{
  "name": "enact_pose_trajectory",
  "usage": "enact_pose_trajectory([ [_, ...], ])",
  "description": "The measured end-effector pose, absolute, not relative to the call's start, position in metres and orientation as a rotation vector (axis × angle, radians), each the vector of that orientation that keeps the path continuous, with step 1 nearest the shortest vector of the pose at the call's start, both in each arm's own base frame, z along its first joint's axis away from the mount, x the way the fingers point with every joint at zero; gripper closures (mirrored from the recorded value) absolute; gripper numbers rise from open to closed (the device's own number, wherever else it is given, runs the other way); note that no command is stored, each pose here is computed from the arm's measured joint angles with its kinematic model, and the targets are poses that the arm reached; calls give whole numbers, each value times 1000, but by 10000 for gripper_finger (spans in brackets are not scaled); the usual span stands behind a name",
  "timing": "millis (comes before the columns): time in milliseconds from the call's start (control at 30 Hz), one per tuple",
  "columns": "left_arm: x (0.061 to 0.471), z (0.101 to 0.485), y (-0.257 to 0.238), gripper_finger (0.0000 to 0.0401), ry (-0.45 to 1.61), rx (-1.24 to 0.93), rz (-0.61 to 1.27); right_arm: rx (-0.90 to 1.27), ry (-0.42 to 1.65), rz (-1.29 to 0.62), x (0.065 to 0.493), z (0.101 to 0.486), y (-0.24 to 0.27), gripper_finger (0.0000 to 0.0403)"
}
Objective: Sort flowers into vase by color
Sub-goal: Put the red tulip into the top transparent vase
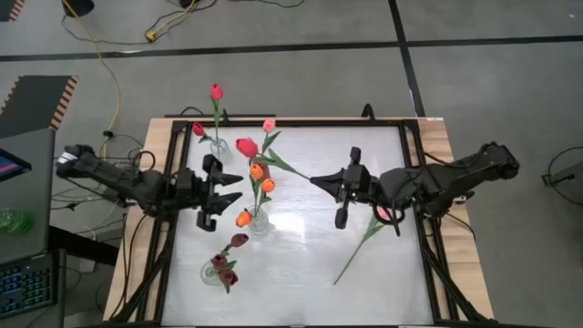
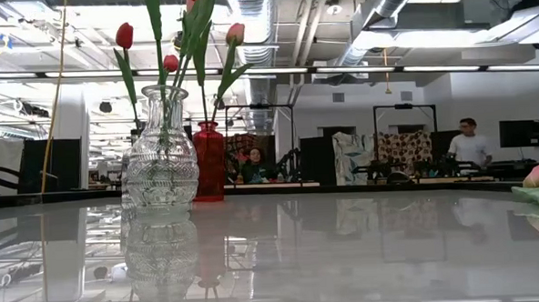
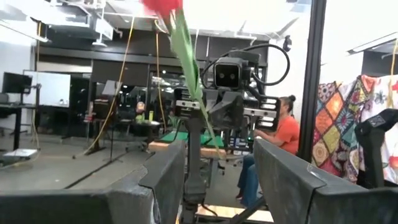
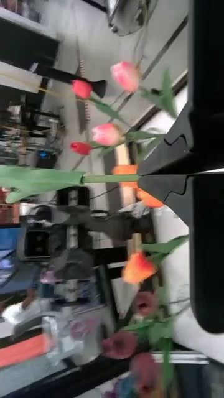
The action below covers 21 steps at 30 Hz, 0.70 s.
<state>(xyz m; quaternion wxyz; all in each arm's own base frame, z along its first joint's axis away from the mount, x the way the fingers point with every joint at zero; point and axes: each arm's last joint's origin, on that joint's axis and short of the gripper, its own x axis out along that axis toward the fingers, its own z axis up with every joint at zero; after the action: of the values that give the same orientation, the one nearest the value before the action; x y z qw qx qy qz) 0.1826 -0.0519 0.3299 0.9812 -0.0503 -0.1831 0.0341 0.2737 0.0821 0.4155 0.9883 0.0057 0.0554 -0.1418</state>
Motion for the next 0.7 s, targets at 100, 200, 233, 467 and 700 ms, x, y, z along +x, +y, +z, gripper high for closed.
enact_pose_trajectory([
  [100,195,334,-50,223,-365,-83,57,-1,97,-280,278,416,80,384],
  [200,208,338,-50,223,-355,-57,38,-5,78,-285,287,414,76,384],
  [233,212,341,-50,223,-358,-48,37,-16,80,-280,289,413,76,384],
  [467,234,350,-50,223,-347,-10,54,-72,35,-241,310,406,80,384],
  [700,243,357,-53,223,-358,1,37,-105,-9,-224,320,404,82,384],
])
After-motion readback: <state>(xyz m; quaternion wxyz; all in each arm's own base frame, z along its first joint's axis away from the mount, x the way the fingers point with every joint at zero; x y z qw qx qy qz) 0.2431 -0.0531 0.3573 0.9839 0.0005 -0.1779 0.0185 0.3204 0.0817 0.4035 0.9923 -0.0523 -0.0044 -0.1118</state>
